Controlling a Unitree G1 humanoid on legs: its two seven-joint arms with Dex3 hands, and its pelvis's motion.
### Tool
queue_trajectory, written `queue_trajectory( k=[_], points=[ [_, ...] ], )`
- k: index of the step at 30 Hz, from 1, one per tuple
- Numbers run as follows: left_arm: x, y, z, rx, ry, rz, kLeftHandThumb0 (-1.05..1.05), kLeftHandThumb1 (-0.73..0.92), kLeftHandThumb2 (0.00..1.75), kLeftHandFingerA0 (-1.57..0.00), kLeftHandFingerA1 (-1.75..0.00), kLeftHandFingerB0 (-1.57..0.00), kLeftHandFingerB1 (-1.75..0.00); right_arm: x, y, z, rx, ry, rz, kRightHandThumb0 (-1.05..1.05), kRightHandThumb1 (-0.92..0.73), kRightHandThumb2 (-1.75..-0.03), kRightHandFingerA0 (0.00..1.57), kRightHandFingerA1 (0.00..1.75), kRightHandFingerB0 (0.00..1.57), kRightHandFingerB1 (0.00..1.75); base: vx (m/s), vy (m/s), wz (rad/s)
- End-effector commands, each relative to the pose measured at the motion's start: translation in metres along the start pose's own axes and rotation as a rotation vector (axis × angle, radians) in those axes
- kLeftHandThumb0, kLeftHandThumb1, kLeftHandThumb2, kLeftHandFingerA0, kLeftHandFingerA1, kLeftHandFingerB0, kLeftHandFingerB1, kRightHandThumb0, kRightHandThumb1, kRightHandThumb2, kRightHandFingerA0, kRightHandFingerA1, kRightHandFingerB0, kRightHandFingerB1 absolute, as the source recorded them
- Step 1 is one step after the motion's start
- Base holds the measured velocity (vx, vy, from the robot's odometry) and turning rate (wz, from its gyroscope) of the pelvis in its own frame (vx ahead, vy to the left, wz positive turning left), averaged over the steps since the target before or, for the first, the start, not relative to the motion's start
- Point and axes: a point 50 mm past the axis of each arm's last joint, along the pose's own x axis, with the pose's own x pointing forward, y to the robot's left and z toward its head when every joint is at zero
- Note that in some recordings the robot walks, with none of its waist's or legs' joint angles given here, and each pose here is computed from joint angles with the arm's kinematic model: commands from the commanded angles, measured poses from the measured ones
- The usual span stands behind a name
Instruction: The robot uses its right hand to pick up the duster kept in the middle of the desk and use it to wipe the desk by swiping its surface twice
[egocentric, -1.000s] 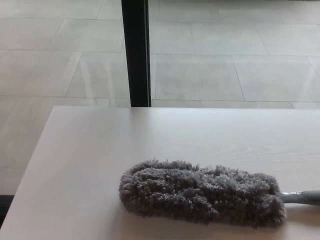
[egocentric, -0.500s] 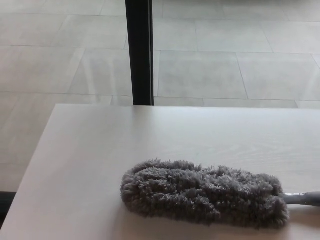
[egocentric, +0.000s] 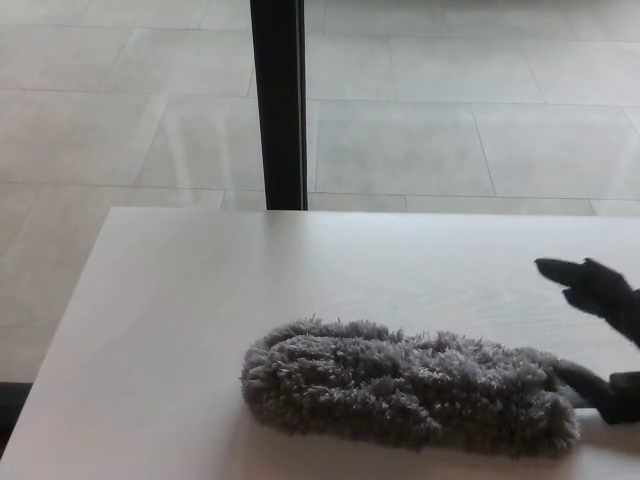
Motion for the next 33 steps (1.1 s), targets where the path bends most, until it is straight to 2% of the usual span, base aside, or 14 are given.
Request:
queue_trajectory(
  k=[1,2,3,4,5,6,7,8,12,17,24,25,26,33],
  points=[
    [-0.006,0.016,0.016,0.047,-0.072,0.013,-1.05,0.48,0.76,-0.87,-1.18,-0.64,-1.28,0.009,0.058,0.002,-0.441,-0.074,0.327,-0.85,-0.57,-0.98,0.00,0.35,0.11,0.35,0.00,0.000,0.00],
    [-0.006,0.016,0.018,0.049,-0.075,0.014,-1.05,0.47,0.77,-0.88,-1.20,-0.67,-1.28,0.012,0.060,0.001,-0.453,-0.070,0.331,-0.85,-0.57,-0.96,0.00,0.33,0.11,0.35,0.00,0.000,0.00],
    [-0.005,0.016,0.020,0.052,-0.081,0.012,-1.05,0.32,1.07,-0.87,-1.25,-0.64,-1.38,0.015,0.063,0.002,-0.466,-0.064,0.332,-0.81,-0.54,-0.95,0.02,0.36,0.08,0.36,0.00,0.000,0.00],
    [-0.005,0.016,0.020,0.052,-0.082,0.012,-1.05,0.32,1.07,-0.87,-1.25,-0.64,-1.38,0.017,0.064,0.001,-0.473,-0.064,0.329,-0.81,-0.54,-0.95,0.02,0.36,0.08,0.36,0.00,0.000,0.00],
    [-0.006,0.017,0.021,0.066,-0.083,0.010,-1.05,0.48,0.77,-0.87,-1.20,-0.66,-1.29,0.019,0.065,0.000,-0.477,-0.062,0.330,-0.83,-0.55,-0.95,0.02,0.34,0.08,0.36,0.00,0.000,0.00],
    [-0.005,0.016,0.021,0.076,-0.083,0.011,-1.05,0.42,0.95,-0.83,-1.21,-0.67,-1.31,0.021,0.067,0.000,-0.493,-0.061,0.332,-0.85,-0.56,-0.96,0.00,0.31,0.10,0.35,0.00,0.000,0.00],
    [-0.005,0.016,0.021,0.077,-0.083,0.011,-1.05,0.42,0.95,-0.83,-1.21,-0.67,-1.31,0.021,0.067,0.000,-0.497,-0.061,0.332,-0.85,-0.56,-0.96,0.00,0.31,0.10,0.35,0.00,0.000,0.00],
    [-0.005,0.016,0.023,0.072,-0.089,0.005,-1.05,0.49,0.76,-0.84,-1.19,-0.64,-1.26,0.025,0.071,0.000,-0.516,-0.072,0.328,-0.90,-0.59,-0.96,0.02,0.25,0.01,0.30,0.00,0.000,0.00],
    [-0.003,0.014,0.027,0.080,-0.091,0.005,-1.05,0.50,0.76,-0.81,-1.20,-0.62,-1.27,0.030,0.083,0.002,-0.528,-0.064,0.340,-0.94,-0.59,-0.93,0.00,0.09,0.06,0.33,0.00,0.000,0.00],
    [-0.003,0.012,0.025,0.069,-0.093,-0.008,-1.05,0.48,0.76,-0.88,-1.16,-0.67,-1.24,0.035,0.104,-0.007,-0.669,-0.070,0.358,-0.96,-0.59,-0.93,0.00,0.12,0.08,0.28,0.00,0.000,0.00],
    [-0.002,0.011,0.028,0.055,-0.103,-0.018,-1.05,0.44,0.74,-0.90,-1.11,-0.78,-1.12,0.045,0.102,-0.005,-0.784,-0.109,0.251,-0.85,-0.55,-0.95,0.01,0.35,0.00,0.37,0.00,0.000,0.00],
    [-0.001,0.010,0.029,0.058,-0.103,-0.020,-1.05,0.45,0.74,-0.90,-1.11,-0.79,-1.11,0.046,0.101,-0.005,-0.786,-0.110,0.248,-0.80,-0.70,-0.61,0.00,0.41,0.04,0.39,0.00,0.000,0.00],
    [-0.001,0.009,0.029,0.062,-0.106,-0.022,-1.05,0.43,0.72,-0.91,-1.07,-0.86,-1.03,0.045,0.103,-0.005,-0.789,-0.123,0.225,-0.77,-0.49,-0.89,0.00,0.37,0.06,0.43,0.00,0.000,0.00],
    [0.002,0.005,0.034,0.092,-0.120,-0.030,-1.05,0.44,0.73,-0.90,-1.08,-0.83,-1.04,0.031,0.123,-0.019,-0.849,-0.181,0.111,-0.56,-0.55,-0.75,0.00,0.33,0.04,0.45,0.00,0.000,0.00]
  ],
)
